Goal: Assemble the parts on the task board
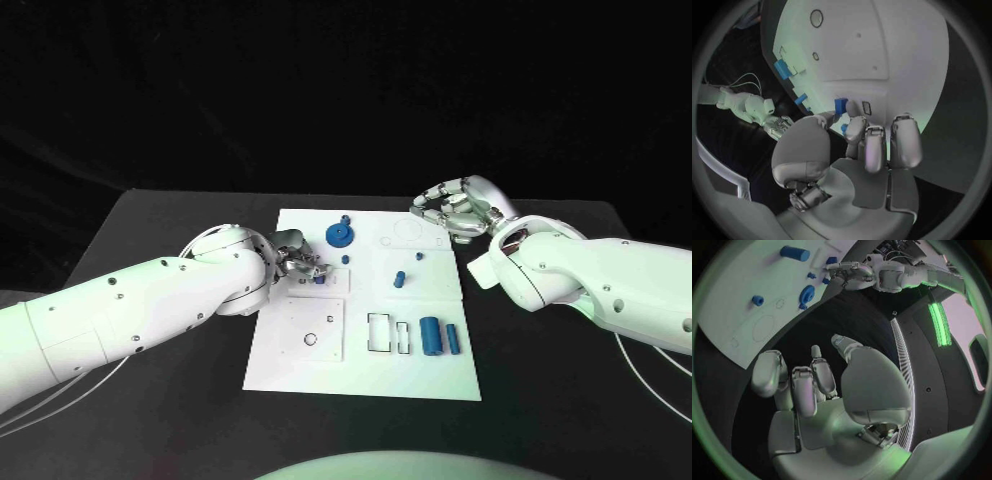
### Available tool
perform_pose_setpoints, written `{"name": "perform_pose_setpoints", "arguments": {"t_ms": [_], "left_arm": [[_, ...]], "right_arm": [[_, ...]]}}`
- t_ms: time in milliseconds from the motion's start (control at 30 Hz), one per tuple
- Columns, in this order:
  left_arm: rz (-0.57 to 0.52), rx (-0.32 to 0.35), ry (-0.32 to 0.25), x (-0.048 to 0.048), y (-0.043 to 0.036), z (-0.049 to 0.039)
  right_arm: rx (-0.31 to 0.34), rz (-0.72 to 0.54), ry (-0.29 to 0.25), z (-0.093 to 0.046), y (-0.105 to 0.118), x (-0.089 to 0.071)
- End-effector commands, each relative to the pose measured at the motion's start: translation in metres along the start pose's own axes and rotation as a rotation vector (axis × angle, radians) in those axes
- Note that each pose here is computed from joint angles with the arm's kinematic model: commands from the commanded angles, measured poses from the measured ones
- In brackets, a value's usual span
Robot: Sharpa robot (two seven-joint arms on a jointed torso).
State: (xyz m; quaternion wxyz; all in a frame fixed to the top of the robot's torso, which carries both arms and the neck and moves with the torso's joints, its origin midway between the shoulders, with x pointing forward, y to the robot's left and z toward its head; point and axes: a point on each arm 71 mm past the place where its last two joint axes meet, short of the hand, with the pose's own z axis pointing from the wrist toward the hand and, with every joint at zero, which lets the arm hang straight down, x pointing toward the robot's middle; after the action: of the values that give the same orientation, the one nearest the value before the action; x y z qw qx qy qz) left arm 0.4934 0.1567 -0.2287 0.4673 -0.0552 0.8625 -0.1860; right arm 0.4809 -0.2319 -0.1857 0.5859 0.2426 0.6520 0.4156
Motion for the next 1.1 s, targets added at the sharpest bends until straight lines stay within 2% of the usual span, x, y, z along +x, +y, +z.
{"name": "perform_pose_setpoints", "arguments": {"t_ms": [33,667,833,1100], "left_arm": [[0.003,-0.002,0.015,0.0017,-0.0005,0.0005],[-0.017,0.006,0.004,0.0011,-0.0022,-0.0008],[-0.04,0.014,-0.007,-0.0031,-0.0033,-0.0036],[-0.07,0.033,-0.024,-0.0151,-0.0067,-0.0108]], "right_arm": [[-0.01,-0.002,0.012,0.0,0.001,0.001],[-0.009,-0.003,0.011,0.0,0.0,0.001],[-0.007,-0.004,0.009,0.0,-0.001,0.0],[-0.007,-0.009,0.006,0.0,-0.002,-0.001]]}}
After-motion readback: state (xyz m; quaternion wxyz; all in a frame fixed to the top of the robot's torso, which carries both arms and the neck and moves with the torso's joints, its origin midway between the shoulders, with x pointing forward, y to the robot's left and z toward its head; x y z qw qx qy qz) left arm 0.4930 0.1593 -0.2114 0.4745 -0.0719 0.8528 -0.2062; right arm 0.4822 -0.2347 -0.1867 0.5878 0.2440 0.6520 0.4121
